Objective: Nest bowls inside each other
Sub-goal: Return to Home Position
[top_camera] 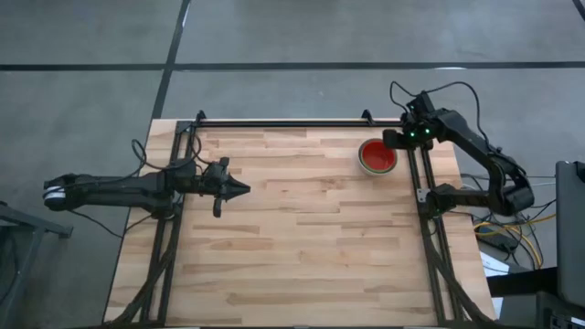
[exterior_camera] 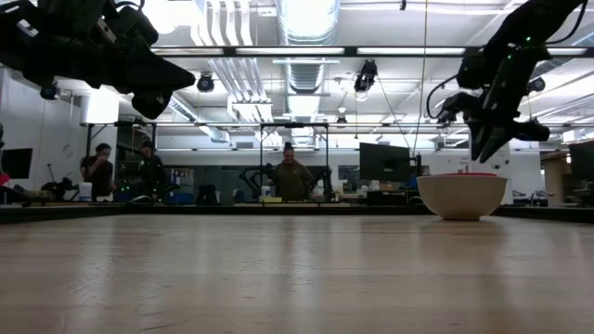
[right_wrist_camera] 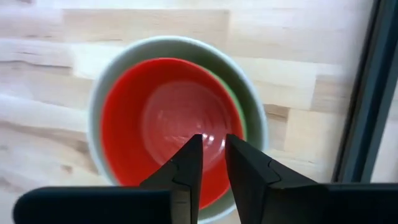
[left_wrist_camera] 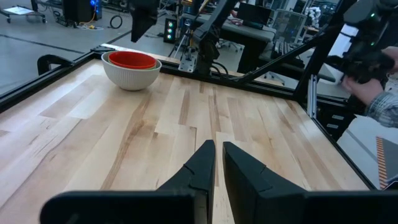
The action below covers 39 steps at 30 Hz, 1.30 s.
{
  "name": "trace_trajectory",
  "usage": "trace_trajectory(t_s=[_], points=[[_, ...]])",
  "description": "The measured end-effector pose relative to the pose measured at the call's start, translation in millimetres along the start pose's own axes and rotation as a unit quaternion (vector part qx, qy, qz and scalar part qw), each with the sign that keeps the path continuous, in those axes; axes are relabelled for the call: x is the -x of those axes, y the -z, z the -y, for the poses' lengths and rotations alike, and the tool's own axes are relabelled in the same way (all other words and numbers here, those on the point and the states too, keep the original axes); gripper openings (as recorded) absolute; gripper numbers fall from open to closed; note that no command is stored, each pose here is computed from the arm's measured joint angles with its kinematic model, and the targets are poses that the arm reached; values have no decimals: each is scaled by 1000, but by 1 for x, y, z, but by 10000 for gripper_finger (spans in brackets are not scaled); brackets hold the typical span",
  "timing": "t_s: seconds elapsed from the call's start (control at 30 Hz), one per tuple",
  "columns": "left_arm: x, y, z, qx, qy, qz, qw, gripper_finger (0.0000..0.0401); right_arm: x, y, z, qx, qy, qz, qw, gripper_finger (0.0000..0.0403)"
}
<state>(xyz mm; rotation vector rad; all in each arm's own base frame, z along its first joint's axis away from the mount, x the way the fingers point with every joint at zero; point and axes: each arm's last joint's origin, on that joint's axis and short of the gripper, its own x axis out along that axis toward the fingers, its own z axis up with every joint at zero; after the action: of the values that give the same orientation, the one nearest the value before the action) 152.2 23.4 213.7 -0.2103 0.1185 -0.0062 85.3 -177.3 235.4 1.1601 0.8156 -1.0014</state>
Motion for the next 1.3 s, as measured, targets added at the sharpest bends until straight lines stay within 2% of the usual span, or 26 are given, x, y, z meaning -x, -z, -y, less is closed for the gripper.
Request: trace_trajectory(t_s=[0.4, 0.67, 0.83, 1.0, 1.17, 1.3], points=[[0, 0, 0, 0, 0, 0, 1000, 35, 52, 16, -12, 50, -103, 91, 989, 59], [0, 0, 0, 0, 0, 0, 1000, 35, 77, 32, -17, 115, -185, 117, 969, 59], [0, 0, 0, 0, 0, 0, 1000, 35, 88, 46, -21, 147, -213, 130, 957, 59], [0, 0, 0, 0, 0, 0, 1000, 35, 98, 62, -24, 187, -250, 134, 941, 59], [0, 0, 0, 0, 0, 0, 1000, 35, 107, 77, -28, 238, -299, 127, 915, 54], [0, 0, 0, 0, 0, 0, 1000, 35, 114, 89, -29, 273, -330, 125, 895, 36]])
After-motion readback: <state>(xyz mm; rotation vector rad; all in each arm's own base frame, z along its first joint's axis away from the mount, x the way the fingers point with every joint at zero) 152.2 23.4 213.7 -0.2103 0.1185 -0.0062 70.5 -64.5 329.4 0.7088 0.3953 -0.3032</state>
